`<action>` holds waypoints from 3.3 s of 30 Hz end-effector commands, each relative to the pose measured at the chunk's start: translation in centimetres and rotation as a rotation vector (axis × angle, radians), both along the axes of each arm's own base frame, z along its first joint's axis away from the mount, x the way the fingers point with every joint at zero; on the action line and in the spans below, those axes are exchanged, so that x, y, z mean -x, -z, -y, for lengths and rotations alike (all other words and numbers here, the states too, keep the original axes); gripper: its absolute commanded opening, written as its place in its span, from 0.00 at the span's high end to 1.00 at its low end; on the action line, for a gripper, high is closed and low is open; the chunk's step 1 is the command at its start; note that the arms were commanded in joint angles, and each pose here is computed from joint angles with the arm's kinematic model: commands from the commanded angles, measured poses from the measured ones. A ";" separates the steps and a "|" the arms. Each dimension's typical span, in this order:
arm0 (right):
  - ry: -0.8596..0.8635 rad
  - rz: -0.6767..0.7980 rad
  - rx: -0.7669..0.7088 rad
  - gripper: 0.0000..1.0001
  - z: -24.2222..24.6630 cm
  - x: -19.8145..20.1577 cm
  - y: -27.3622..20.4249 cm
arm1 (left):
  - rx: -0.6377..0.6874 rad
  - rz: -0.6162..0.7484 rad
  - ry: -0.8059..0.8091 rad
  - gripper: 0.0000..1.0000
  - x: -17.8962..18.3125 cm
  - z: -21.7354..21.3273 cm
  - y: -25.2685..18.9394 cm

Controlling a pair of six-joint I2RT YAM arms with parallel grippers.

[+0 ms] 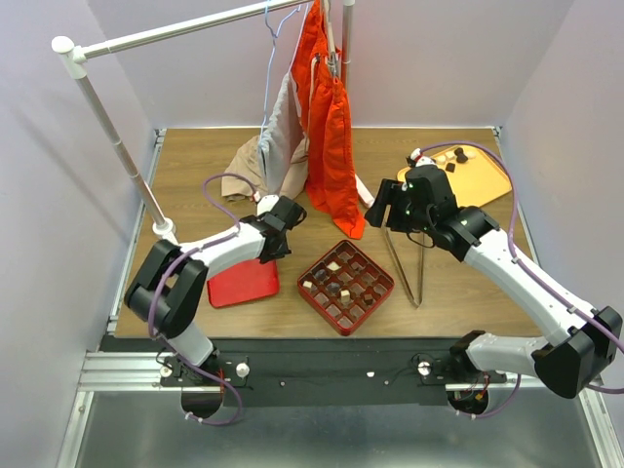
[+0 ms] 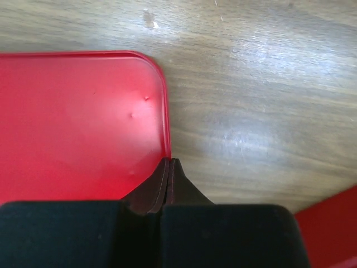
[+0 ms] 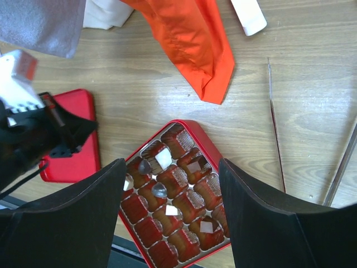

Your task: Pack the chocolate

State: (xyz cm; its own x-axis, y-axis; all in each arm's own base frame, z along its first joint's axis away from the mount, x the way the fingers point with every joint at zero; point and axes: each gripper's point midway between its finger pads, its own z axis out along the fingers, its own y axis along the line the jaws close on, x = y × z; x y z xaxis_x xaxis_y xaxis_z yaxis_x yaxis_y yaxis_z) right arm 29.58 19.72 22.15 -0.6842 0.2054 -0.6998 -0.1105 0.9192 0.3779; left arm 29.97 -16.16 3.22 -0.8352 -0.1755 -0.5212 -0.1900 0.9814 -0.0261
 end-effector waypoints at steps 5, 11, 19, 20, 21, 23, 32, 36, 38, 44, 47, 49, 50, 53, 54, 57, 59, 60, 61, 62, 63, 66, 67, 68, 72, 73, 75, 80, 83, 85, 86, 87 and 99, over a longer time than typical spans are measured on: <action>-0.013 -0.011 -0.015 0.24 0.1 0.7 0.5 | 0.100 0.211 0.188 1.00 -0.1 0.8 -11.7; -0.141 -0.061 -0.196 0.24 -0.6 -0.4 0.0 | 0.323 0.383 0.396 1.00 2.4 3.5 -21.1; -0.228 -0.106 -0.502 0.24 2.9 -3.1 -2.0 | 0.623 0.502 0.668 1.00 7.2 7.3 -28.5; -0.243 -0.100 -0.513 0.24 2.7 -3.0 -2.5 | 0.659 0.507 0.694 1.00 7.7 7.7 -28.9; -0.252 -0.099 -0.522 0.24 2.7 -2.9 -2.7 | 0.699 0.518 0.727 1.00 8.4 8.1 -29.5; -0.274 -0.099 -0.537 0.23 2.4 -2.6 -2.9 | 0.821 0.547 0.844 1.00 10.0 9.8 -31.0; -0.359 -0.012 -0.667 0.24 3.8 -1.1 -6.0 | 1.256 0.653 1.049 1.00 13.8 12.0 -38.1; -0.346 0.014 -0.654 0.24 4.0 -0.8 -6.3 | 1.294 0.674 1.057 1.00 13.3 11.9 -39.5; -0.346 0.006 -0.652 0.23 4.0 -0.4 -5.4 | 1.305 0.689 1.051 1.00 13.1 11.8 -40.2; -0.303 -0.067 -0.703 0.25 3.8 1.2 -1.2 | 1.401 0.756 0.886 1.00 11.0 11.0 -42.9; -0.225 0.032 -0.642 0.25 4.7 1.0 -1.9 | 1.480 0.742 0.784 1.00 10.2 10.7 -44.1; -0.231 0.102 -0.614 0.25 4.9 1.3 -3.2 | 1.536 0.704 0.737 1.00 9.9 10.7 -44.3; -0.266 0.118 -0.621 0.25 4.5 1.5 -3.8 | 1.567 0.716 0.749 1.00 10.2 10.6 -44.8; -0.395 0.172 -0.700 0.24 3.3 1.7 -5.1 | 1.646 0.681 0.779 1.00 10.9 10.7 -44.9; -0.374 0.083 -0.808 0.24 2.9 2.4 -4.0 | 1.653 0.668 0.781 1.00 10.7 10.8 -44.6; -0.435 0.112 -0.949 0.25 2.4 2.1 -4.5 | 1.647 0.684 0.787 1.00 10.9 10.7 -44.7; -0.473 0.176 -0.987 0.24 2.4 1.9 -4.1 | 1.632 0.689 0.776 1.00 10.7 10.6 -44.7; -0.469 0.138 -1.072 0.24 2.4 2.3 -4.9 | 1.627 0.692 0.779 1.00 10.7 10.6 -44.8; -0.498 0.163 -1.107 0.24 2.4 2.6 -5.6 | 1.625 0.689 0.780 1.00 10.8 10.6 -44.9; -0.585 0.286 -1.117 0.24 2.6 3.7 -7.2 | 1.623 0.688 0.781 1.00 10.8 10.6 -44.9; -0.563 0.166 -1.173 0.24 2.0 2.9 -6.1 | 1.620 0.691 0.783 1.00 10.9 10.5 -45.0; -0.591 0.176 -1.168 0.24 1.0 2.1 -6.1 | 1.618 0.692 0.793 1.00 11.2 10.4 -45.4; -0.624 0.172 -1.165 0.24 0.3 2.3 -6.4 | 1.618 0.696 0.796 1.00 11.2 10.3 -45.6; -0.642 0.181 -1.163 0.23 0.0 2.4 -6.7 | 1.617 0.695 0.798 1.00 11.3 10.3 -45.7; -0.711 0.230 -1.169 0.22 -1.3 2.2 -9.0 | 1.612 0.710 0.809 1.00 11.7 10.1 -46.4; -0.726 0.218 -1.180 0.22 -1.9 2.1 -9.1 | 1.612 0.715 0.812 1.00 11.8 10.0 -46.7; -0.750 0.231 -1.187 0.22 -2.6 2.2 -9.7 | 1.611 0.711 0.816 1.00 11.9 10.0 -46.7; -0.775 0.252 -1.208 0.21 -4.0 1.3 -10.3 | 1.620 0.725 0.812 1.00 12.2 9.7 -47.3; -0.811 0.287 -1.206 0.21 -4.6 1.3 -11.4 | 1.619 0.724 0.816 1.00 12.4 9.7 -47.5; -0.863 0.319 -1.188 0.21 -5.4 2.1 -12.2 | 1.620 0.722 0.813 1.00 12.3 9.7 -47.5; -0.885 0.337 -1.181 0.20 -5.5 2.4 -12.7 | 1.621 0.719 0.809 1.00 12.3 9.7 -47.4; -0.893 0.342 -1.178 0.20 -5.7 2.5 -12.8 | 1.622 0.721 0.809 1.00 12.3 9.7 -47.5; -1.011 0.364 -1.173 0.20 -8.4 3.8 -14.0 | 1.632 0.734 0.810 1.00 12.5 9.5 -48.0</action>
